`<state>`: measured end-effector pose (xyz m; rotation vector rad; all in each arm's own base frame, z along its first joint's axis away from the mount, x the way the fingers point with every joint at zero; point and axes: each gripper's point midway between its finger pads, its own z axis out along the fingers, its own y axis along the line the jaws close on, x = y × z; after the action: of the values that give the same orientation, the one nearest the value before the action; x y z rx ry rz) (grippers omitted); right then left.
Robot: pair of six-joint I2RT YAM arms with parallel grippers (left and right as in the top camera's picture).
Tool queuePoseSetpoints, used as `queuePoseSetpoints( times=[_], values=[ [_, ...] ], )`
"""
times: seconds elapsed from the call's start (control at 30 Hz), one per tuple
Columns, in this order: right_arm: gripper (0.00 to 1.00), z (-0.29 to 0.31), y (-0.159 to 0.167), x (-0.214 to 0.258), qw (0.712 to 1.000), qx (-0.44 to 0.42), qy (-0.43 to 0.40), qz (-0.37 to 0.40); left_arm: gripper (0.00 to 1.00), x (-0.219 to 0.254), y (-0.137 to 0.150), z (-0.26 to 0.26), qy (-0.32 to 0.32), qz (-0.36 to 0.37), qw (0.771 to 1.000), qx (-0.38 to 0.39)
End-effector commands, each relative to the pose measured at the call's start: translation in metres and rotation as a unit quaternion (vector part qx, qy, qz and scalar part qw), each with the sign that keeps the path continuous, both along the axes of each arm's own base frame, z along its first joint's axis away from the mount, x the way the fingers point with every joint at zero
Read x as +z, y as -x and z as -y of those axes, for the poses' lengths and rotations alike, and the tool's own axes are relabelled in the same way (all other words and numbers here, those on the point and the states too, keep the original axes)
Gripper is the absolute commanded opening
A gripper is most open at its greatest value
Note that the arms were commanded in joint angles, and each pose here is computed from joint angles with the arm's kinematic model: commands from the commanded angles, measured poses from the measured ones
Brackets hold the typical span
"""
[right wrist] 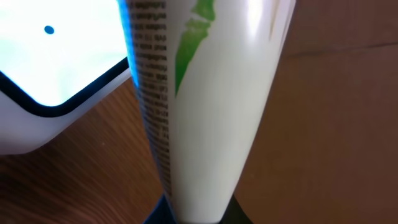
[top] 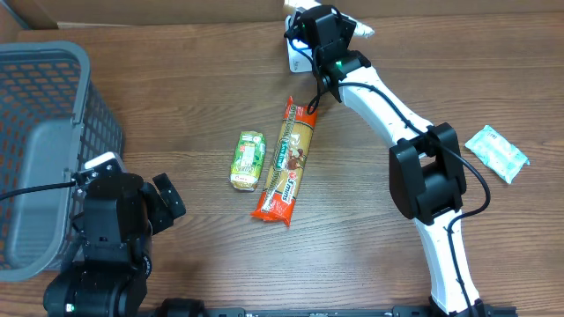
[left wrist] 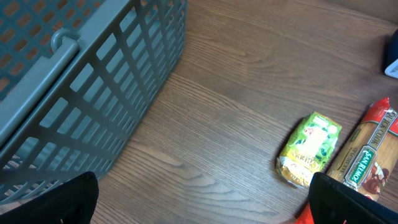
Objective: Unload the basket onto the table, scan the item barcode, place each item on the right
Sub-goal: 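Lift the white tube and hold it in front of the scanner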
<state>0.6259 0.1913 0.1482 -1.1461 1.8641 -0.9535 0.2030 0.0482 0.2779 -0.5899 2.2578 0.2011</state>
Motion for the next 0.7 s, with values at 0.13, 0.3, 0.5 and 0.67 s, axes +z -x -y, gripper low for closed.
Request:
queuePoseSetpoints(
  times=[0.13,0.3,0.5,0.67],
  values=[
    [0.04,0.0051,-0.0013,0.0204,1.000,-0.012,-0.007,0.019,1.00,0.0006,0.0007,-0.0026,-0.001,0.002,1.000,0.009],
    [0.04,0.0035,-0.0026,0.0196,1.000,-0.004,-0.013,0.017,1.00,0.0006,0.0008,-0.0025,-0.001,0.002,1.000,0.009],
    [0.04,0.0091,-0.0084,0.0201,0.999,0.004,-0.026,0.018,1.00,0.0006,0.0008,-0.0025,-0.001,0.002,1.000,0.009],
    [0.04,0.0083,-0.0094,0.0201,0.999,0.007,-0.033,0.019,1.00,0.0006,0.0007,-0.0025,-0.001,0.002,1.000,0.009]
  ],
)
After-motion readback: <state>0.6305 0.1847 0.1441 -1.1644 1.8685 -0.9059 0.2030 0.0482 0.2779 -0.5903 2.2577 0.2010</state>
